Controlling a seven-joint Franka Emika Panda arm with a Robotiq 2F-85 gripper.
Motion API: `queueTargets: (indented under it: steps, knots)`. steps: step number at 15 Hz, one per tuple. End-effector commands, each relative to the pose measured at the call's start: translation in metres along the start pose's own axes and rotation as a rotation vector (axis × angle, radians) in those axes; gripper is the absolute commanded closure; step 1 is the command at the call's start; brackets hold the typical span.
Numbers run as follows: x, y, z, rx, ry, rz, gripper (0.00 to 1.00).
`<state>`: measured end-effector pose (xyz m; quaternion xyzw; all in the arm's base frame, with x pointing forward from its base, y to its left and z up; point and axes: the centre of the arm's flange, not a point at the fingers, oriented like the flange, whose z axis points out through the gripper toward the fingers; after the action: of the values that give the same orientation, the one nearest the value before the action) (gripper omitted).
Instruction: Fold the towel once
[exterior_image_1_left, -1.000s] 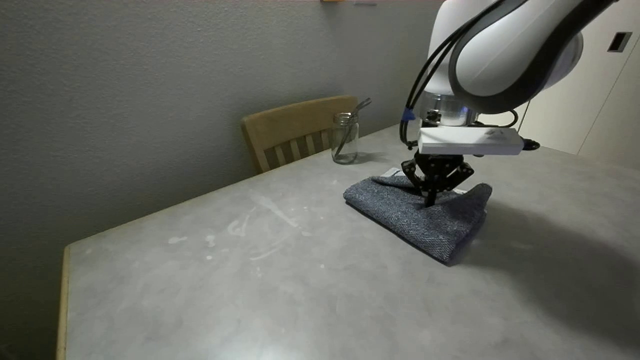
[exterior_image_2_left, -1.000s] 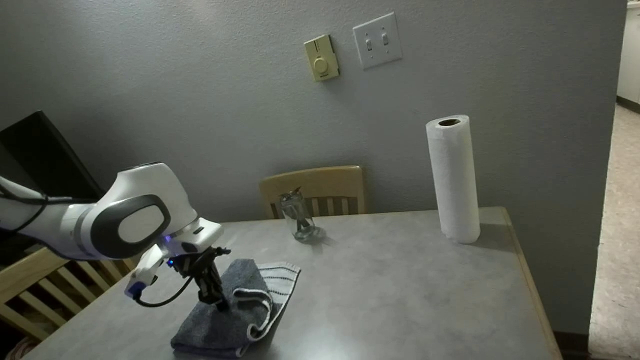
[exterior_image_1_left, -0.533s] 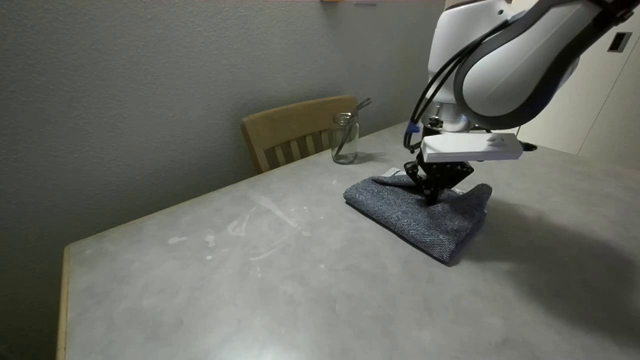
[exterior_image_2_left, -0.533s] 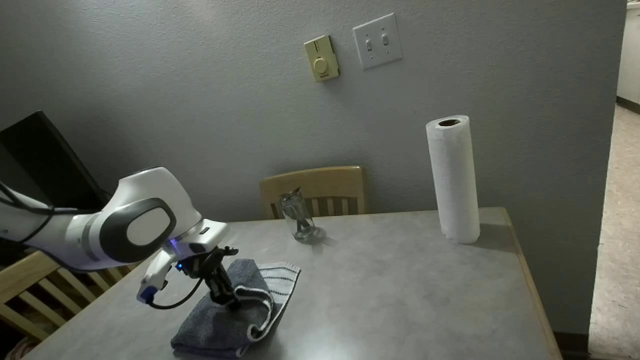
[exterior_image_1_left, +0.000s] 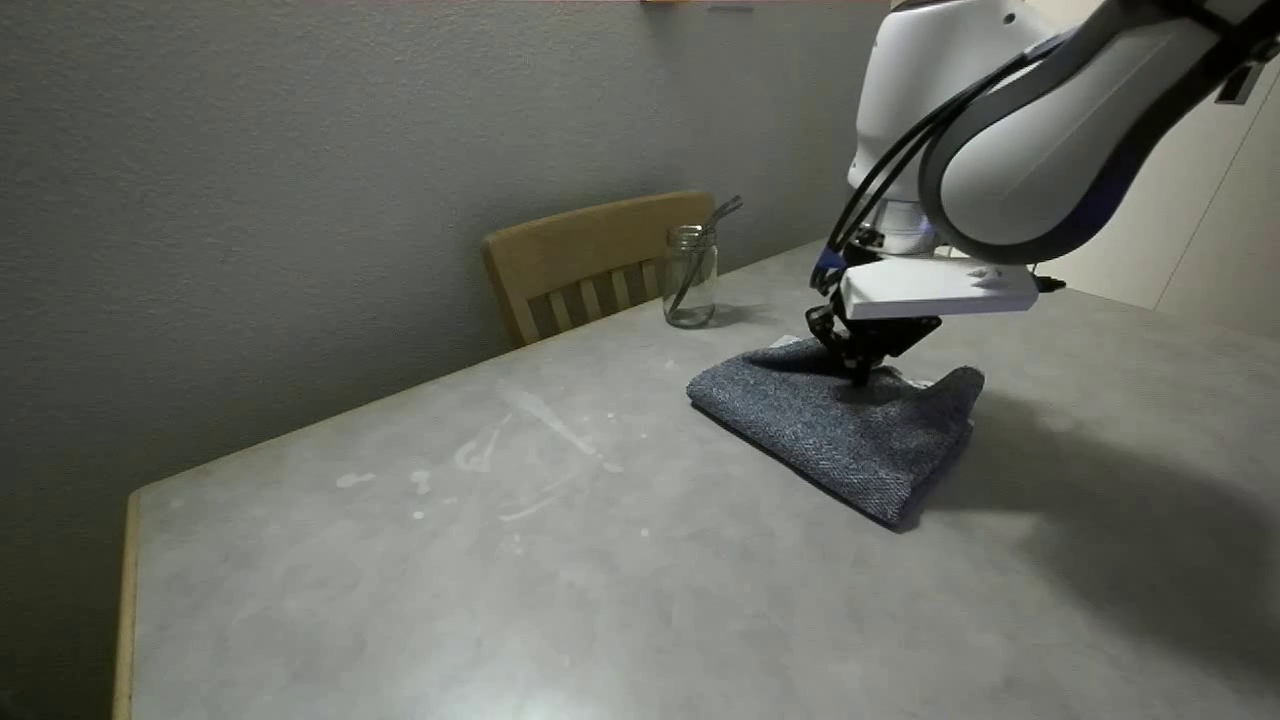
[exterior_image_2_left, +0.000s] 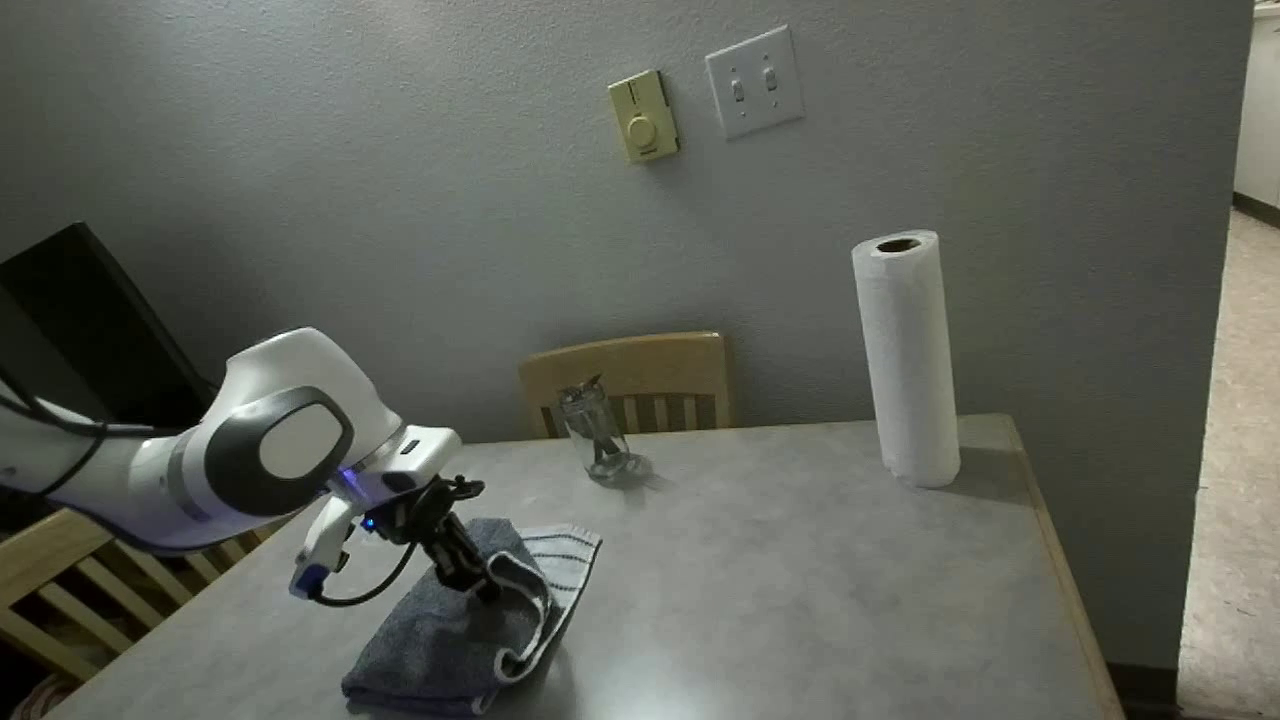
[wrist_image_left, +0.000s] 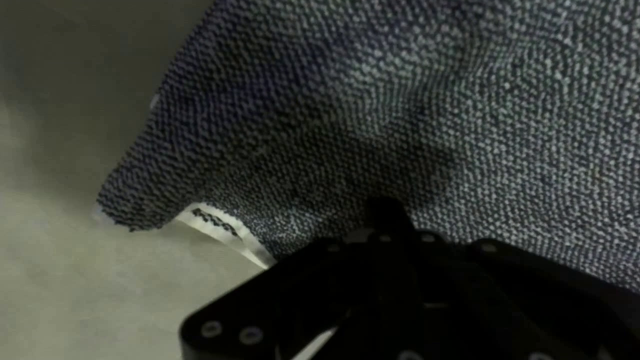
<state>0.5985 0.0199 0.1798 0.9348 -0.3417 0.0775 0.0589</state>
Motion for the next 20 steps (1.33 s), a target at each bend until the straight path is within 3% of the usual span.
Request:
queueTargets:
  steps: [1, 10, 14, 20]
  knots:
    - [0.006, -0.003, 0.007, -0.01, 0.051, 0.012, 1.0]
    - [0.027, 0.009, 0.011, -0.022, 0.16, 0.15, 1.0]
    - [0.024, 0.003, -0.003, 0.006, 0.09, 0.167, 1.0]
    - [0.01, -0.006, -0.049, 0.017, 0.055, 0.15, 1.0]
